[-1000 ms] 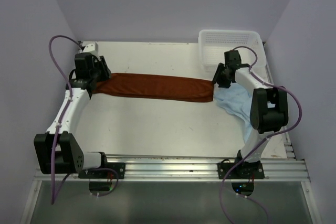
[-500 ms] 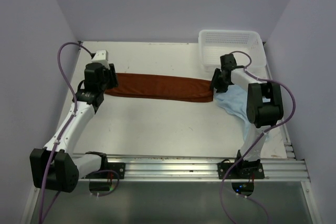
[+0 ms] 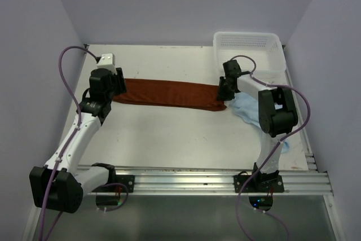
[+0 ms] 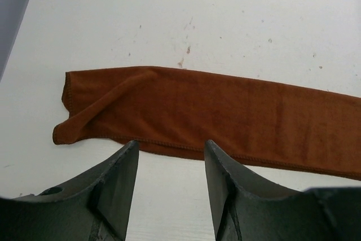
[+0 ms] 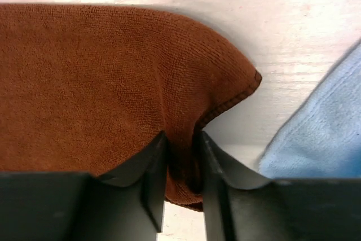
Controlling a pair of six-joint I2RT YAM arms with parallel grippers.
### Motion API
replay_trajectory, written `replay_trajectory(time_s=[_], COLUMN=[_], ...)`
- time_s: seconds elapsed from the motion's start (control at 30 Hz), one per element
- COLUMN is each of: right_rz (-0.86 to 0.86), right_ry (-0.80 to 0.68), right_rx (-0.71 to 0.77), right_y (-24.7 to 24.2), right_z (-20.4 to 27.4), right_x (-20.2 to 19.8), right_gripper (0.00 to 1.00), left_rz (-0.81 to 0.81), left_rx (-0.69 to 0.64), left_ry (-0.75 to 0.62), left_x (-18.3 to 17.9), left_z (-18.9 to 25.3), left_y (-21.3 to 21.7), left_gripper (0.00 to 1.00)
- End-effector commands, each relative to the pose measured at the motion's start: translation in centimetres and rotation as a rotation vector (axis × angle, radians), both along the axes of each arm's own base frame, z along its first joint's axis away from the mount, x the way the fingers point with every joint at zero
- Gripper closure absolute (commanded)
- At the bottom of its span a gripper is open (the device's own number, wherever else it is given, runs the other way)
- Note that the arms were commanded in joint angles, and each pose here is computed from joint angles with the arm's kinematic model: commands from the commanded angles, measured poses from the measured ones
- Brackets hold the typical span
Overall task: Roll the towels
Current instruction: Fold the towel
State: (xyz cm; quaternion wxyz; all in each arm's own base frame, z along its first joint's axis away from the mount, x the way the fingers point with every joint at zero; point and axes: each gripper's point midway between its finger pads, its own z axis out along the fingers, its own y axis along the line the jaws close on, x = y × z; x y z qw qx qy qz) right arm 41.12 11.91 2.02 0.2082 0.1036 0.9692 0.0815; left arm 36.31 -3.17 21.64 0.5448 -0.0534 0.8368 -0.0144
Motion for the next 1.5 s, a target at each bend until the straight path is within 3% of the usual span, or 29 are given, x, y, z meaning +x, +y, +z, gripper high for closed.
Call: replay_trajectory(time_s=[0.0, 0.2, 0.6, 0.87, 1.07, 1.47], right_rz=[0.0, -0.013, -0.058, -0.095, 0.003, 0.227], right_ry=[0.05, 0.024, -0.097, -0.118, -0.162, -0.219], right_rx=[-0.046, -0.078, -0.347, -0.434, -0.412, -0.199], right_y=[-0.5, -1.1, -8.0, -10.2, -6.3, 9.8], right_z=[-1.3, 1.1, 13.8, 17.3, 19.6, 21.2], right_x=[-1.1, -0.7, -1.1, -1.7, -0.6, 2.2], right_gripper=[0.72, 1.0, 1.0, 1.0, 1.0, 1.0], left_rz=[0.008, 0.011, -0.02, -0.055, -0.069, -0.103], left_rx=[0.022, 0.025, 0.016, 0.014, 0.014, 0.011], left_ry=[-0.085, -0.088, -0.097, -0.099, -0.106, -0.122], left_x=[0.3, 0.3, 0.0, -0.3, -0.4, -1.0], left_z=[2.3, 2.5, 2.7, 2.7, 3.0, 3.5], left_y=[0.3, 0.4, -0.6, -1.8, -2.3, -3.6], left_gripper=[0.46, 0.45, 0.45, 0.44, 0.44, 0.43])
